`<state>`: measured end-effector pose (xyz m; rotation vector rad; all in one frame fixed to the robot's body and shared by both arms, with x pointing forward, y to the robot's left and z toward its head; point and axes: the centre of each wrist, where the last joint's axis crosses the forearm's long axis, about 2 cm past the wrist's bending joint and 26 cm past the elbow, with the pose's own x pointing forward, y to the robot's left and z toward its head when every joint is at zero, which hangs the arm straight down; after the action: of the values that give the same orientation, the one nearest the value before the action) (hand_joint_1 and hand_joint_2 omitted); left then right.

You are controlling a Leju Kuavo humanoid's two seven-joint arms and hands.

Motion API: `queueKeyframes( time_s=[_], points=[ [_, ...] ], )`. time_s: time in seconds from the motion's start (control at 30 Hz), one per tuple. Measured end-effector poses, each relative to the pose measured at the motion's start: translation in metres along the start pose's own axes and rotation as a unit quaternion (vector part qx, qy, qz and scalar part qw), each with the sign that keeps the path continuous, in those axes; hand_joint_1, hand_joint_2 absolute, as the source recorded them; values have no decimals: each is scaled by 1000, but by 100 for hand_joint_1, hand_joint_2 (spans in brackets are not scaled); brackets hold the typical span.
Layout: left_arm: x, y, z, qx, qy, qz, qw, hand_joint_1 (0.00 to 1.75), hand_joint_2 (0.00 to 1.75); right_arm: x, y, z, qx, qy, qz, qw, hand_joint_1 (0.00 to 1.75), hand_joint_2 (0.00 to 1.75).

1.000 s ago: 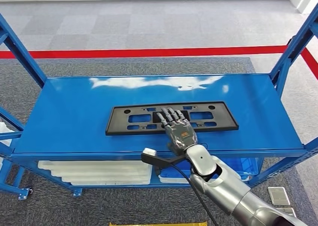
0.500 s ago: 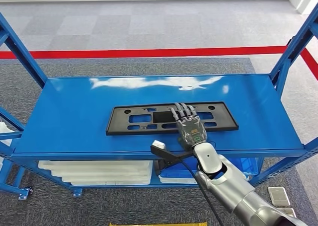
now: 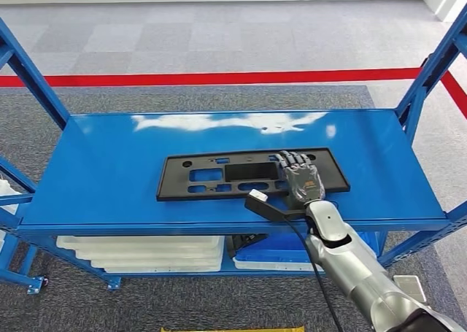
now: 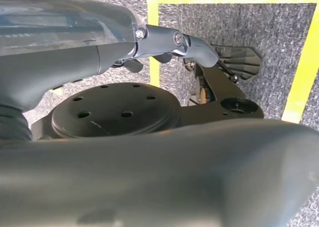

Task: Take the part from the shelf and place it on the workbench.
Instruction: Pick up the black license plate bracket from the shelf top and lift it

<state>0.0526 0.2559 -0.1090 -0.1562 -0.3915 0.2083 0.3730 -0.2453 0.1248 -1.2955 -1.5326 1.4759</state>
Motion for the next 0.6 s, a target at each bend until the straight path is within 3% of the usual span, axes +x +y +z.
queueKeyframes(
  time_s=[0.6],
  points=[
    [1, 0, 0, -1, -6, 3, 1000, 0, 0, -19, 2, -1, -8, -8, -7, 1000, 175, 175]
  ],
)
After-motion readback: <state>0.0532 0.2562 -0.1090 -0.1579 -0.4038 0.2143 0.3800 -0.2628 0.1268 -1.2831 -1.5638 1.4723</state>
